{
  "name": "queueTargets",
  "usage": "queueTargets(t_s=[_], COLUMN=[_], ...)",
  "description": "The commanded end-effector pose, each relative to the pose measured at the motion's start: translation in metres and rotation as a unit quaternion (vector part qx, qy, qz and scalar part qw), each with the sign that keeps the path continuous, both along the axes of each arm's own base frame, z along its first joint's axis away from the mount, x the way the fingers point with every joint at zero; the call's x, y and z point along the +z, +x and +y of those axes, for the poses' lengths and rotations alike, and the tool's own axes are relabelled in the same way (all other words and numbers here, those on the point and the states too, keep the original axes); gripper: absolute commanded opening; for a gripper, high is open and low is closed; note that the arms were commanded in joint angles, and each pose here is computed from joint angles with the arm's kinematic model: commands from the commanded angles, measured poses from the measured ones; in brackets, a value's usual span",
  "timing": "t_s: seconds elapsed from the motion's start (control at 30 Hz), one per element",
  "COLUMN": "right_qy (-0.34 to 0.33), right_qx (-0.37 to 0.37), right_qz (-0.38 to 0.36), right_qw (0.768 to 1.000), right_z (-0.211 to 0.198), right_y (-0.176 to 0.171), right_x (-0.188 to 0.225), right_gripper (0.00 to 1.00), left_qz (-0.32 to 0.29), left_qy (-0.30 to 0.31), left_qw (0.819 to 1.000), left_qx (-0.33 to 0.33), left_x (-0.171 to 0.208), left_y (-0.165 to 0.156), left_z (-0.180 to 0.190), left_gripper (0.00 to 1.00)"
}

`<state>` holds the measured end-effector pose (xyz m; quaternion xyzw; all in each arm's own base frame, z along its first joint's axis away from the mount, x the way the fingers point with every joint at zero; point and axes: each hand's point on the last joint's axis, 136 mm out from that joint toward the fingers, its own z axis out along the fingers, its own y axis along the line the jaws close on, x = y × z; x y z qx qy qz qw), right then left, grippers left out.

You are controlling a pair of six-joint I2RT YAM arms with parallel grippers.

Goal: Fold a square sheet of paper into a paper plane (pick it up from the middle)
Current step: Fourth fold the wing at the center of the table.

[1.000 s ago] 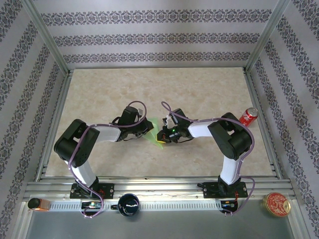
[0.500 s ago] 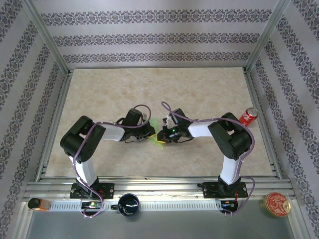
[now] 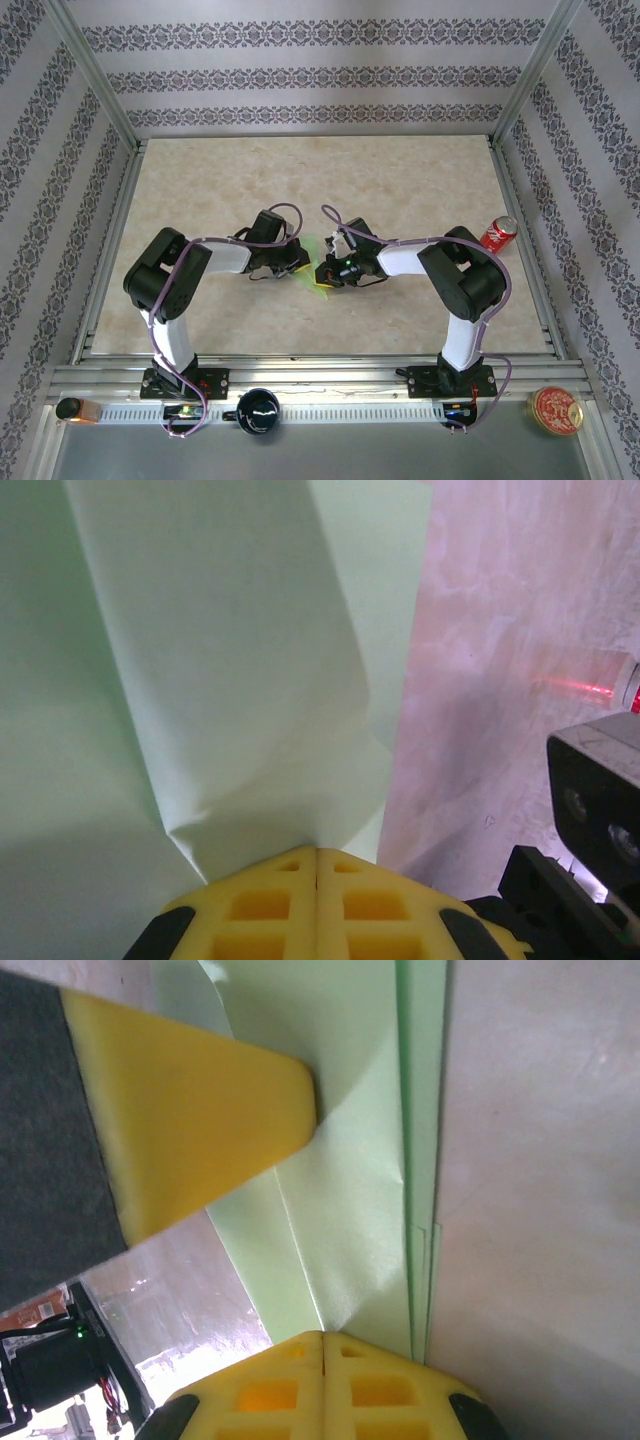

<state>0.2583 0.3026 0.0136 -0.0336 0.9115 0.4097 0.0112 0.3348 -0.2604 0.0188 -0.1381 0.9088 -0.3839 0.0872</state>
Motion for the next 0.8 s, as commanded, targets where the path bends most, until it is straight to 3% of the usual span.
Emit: queueTargets(t_s=[0.0,0.43,0.77], right_qy=[-0.105,-0.105,-0.104], right_qx=[-0.01,-0.008,-0.008], right_qz=[0.073,0.073,0.073], right_qw=[0.992,0.992,0.992], right_z=[-0.042,-0.043,-0.043], right_y=[-0.035,-0.037,-0.037], right_x=[-0.047,-0.048,-0.048], right_gripper=[0.0,0.0,0.0], left_qz=[0.004,0.009,0.003], left_qy=[0.048,0.051,0.07], left_qw=[0.998,0.994,0.993], left_qx=[0.046,0.097,0.099], left_x=[-0.021,-0.029,-0.02], left_y=[0.022,0.055,0.076], left_z=[0.033,0.079,0.096], left_gripper=[0.05,0.06,0.07])
